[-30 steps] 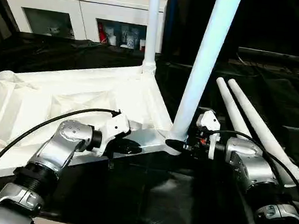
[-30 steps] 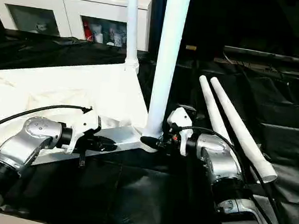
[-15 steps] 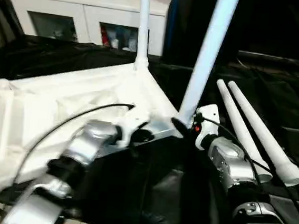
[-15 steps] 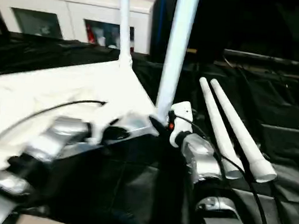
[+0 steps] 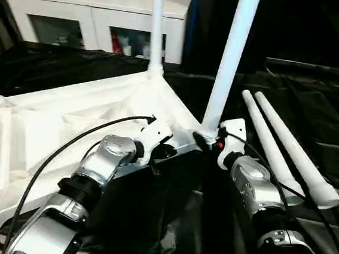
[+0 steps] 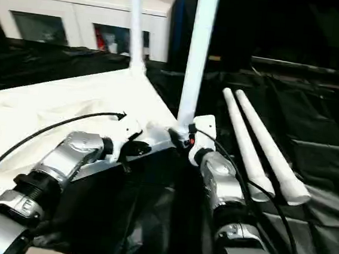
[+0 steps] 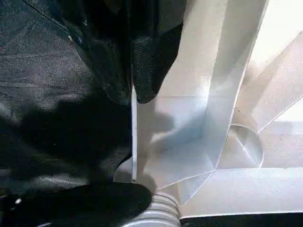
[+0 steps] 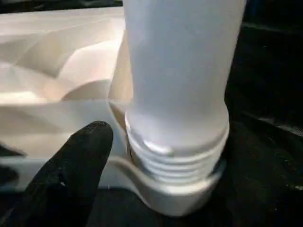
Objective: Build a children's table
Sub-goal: Rotate leg to tighten
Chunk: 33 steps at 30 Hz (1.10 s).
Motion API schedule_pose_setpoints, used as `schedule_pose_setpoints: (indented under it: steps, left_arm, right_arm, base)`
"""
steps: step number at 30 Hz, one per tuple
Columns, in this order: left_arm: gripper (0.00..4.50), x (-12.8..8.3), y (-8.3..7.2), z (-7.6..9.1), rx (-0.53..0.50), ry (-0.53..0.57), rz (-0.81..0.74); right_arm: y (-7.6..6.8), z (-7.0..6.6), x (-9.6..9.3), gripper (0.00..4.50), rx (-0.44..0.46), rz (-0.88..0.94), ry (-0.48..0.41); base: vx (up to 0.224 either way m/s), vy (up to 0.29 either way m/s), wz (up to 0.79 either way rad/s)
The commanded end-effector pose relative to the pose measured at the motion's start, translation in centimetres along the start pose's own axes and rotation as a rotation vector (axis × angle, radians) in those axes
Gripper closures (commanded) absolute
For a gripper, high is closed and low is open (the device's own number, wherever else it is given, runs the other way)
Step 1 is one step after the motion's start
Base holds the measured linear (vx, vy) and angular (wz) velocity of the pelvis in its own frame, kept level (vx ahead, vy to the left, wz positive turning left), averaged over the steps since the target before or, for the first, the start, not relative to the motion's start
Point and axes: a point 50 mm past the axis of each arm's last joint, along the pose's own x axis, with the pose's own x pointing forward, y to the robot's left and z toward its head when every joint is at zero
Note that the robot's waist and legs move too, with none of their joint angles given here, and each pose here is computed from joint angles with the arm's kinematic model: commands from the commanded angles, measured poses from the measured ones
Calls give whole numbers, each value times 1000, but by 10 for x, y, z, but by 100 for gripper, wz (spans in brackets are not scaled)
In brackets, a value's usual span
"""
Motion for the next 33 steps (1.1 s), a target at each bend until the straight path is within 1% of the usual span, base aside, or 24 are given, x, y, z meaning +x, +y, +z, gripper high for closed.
schedule_pose_setpoints:
  steps: [1,5,11,14,19,20,23,25,27,30,33]
  left_arm:
    - [450,-4,-2,3,22,-49,-41]
    - [450,-14,-4,0,36,-65,-101]
    - [450,-26,-8,-4,53,-75,-183]
    - [450,-32,-10,-7,67,-74,-211]
    - [450,-35,-10,-8,66,-69,-216]
    - [450,-35,-10,-8,65,-67,-217]
    - [450,-37,-10,-9,61,-63,-224]
    - [450,-38,-10,-10,58,-59,-231]
    - [450,-38,-11,-11,56,-57,-234]
    - [450,-39,-11,-12,52,-55,-239]
    - [450,-39,-12,-12,45,-54,-240]
  right_arm:
    - [10,-3,-1,64,-27,123,15]
    - [3,0,-9,64,-69,197,13]
    - [-6,8,-15,64,-108,241,-1]
    - [-8,12,-17,64,-131,290,-8]
    - [-7,11,-20,64,-135,351,5]
    - [-6,10,-21,98,-133,361,5]
    - [-6,10,-21,100,-126,374,-1]
    - [-7,10,-22,135,-122,383,-5]
    - [-7,10,-23,143,-121,389,-7]
    - [-7,10,-24,169,-120,397,-8]
    - [-6,8,-24,173,-114,392,-4]
  base:
    - [0,0,0]
    - [0,0,0]
    - [0,0,0]
    - [0,0,0]
    - [0,0,0]
    - [0,0,0]
    - [0,0,0]
    - [0,0,0]
    - [0,0,0]
    - [0,0,0]
    - [0,0,0]
